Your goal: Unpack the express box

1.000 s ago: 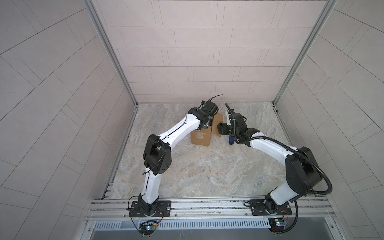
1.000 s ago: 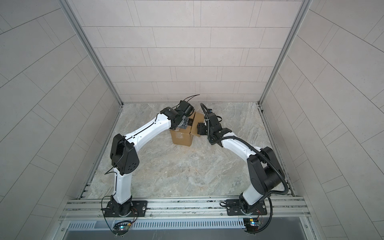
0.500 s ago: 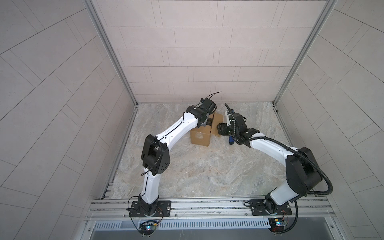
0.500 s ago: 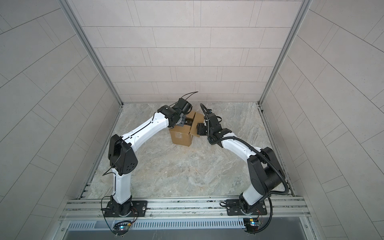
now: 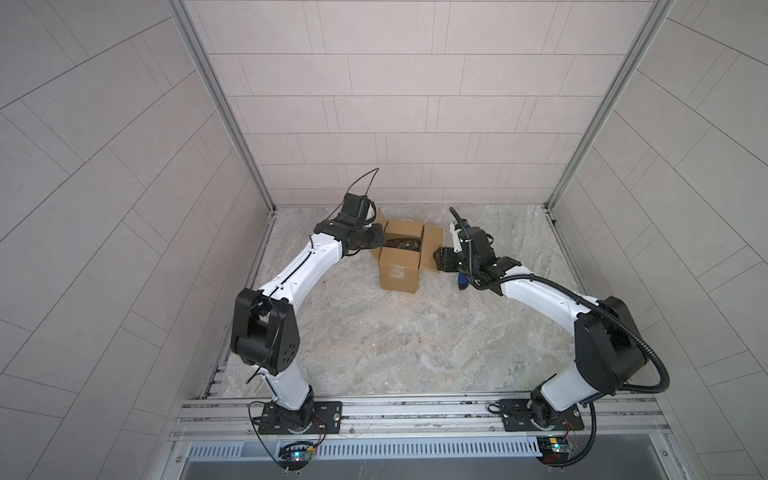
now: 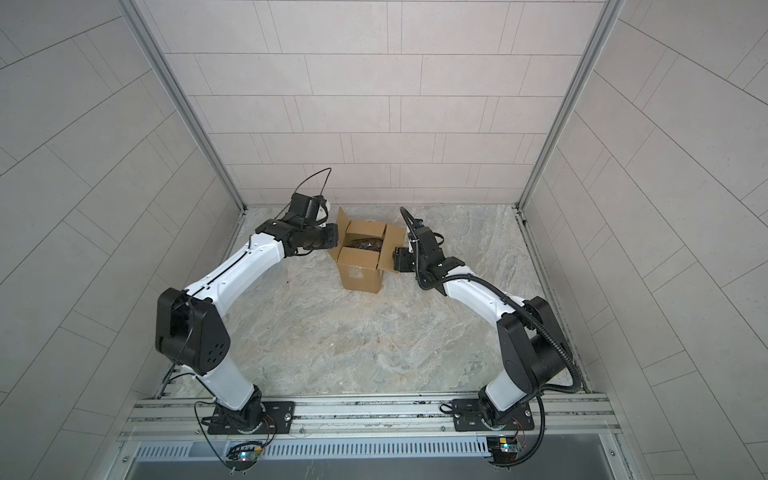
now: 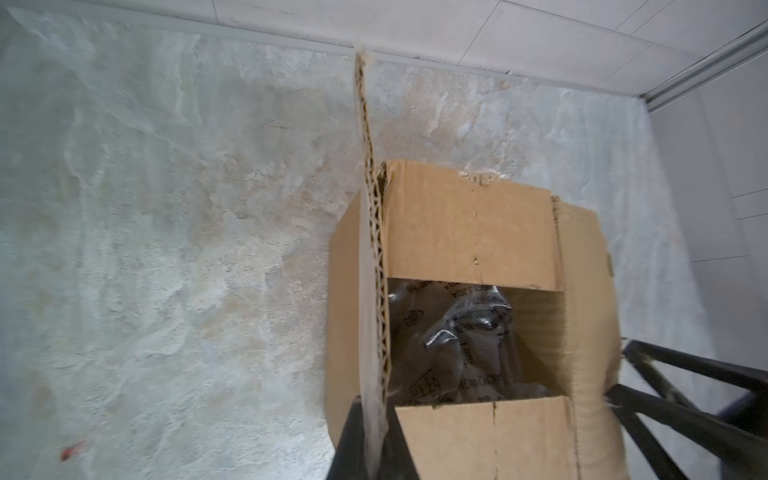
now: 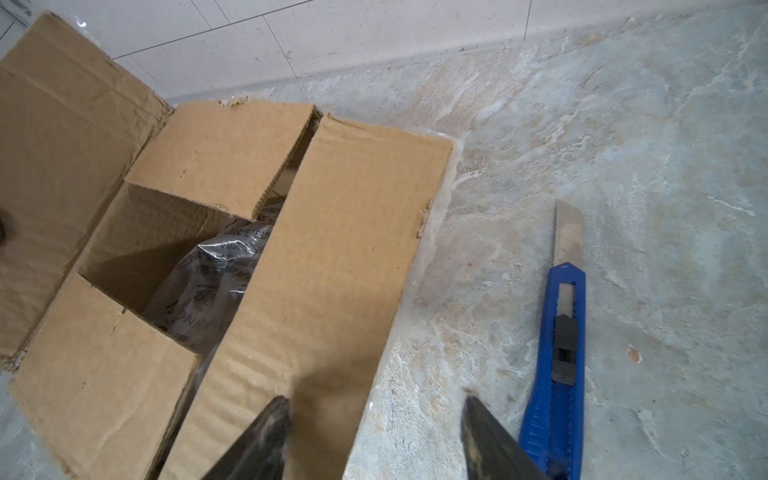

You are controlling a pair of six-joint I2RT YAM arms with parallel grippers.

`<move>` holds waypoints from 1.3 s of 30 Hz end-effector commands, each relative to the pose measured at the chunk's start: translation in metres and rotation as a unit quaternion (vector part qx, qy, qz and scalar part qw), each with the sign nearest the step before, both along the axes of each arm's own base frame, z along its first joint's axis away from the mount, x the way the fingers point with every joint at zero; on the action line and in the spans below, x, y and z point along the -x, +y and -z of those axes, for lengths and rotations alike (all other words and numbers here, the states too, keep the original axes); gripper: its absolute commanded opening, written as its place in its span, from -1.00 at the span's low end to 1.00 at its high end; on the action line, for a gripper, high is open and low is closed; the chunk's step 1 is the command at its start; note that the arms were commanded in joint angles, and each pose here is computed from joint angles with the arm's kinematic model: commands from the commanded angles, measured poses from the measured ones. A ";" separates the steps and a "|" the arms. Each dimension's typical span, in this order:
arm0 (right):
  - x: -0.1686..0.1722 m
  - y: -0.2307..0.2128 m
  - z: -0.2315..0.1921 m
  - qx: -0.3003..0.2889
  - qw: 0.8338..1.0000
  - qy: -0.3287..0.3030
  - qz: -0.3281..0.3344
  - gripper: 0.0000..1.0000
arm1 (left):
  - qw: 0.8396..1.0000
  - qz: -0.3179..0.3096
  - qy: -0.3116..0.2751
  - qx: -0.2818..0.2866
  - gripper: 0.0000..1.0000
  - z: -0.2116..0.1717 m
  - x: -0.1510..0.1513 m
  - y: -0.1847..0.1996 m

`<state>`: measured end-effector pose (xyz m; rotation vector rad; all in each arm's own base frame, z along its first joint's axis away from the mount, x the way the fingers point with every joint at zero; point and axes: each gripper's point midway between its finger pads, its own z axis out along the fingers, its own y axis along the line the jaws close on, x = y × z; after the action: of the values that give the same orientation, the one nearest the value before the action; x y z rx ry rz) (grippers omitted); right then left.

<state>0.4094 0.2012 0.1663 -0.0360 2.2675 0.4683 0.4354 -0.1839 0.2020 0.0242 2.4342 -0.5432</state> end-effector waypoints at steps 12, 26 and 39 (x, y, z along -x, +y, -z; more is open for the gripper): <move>0.018 -0.006 -0.030 0.031 0.999 -0.011 -0.024 0.34 | 0.975 0.093 -0.045 0.196 -1.00 -0.026 0.007 -0.029; 0.042 0.008 -0.150 0.134 0.981 -0.104 -0.092 0.34 | 0.972 0.136 -0.073 0.180 -1.00 -0.045 0.030 -0.033; 0.039 0.046 -0.088 0.299 0.929 -0.060 -0.208 0.35 | 0.956 0.213 -0.062 0.191 -1.00 -0.050 0.056 -0.063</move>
<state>0.3756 0.2537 0.2701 -0.7305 2.1881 0.0892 0.3939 -0.2330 0.2251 0.2873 2.2465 -1.1093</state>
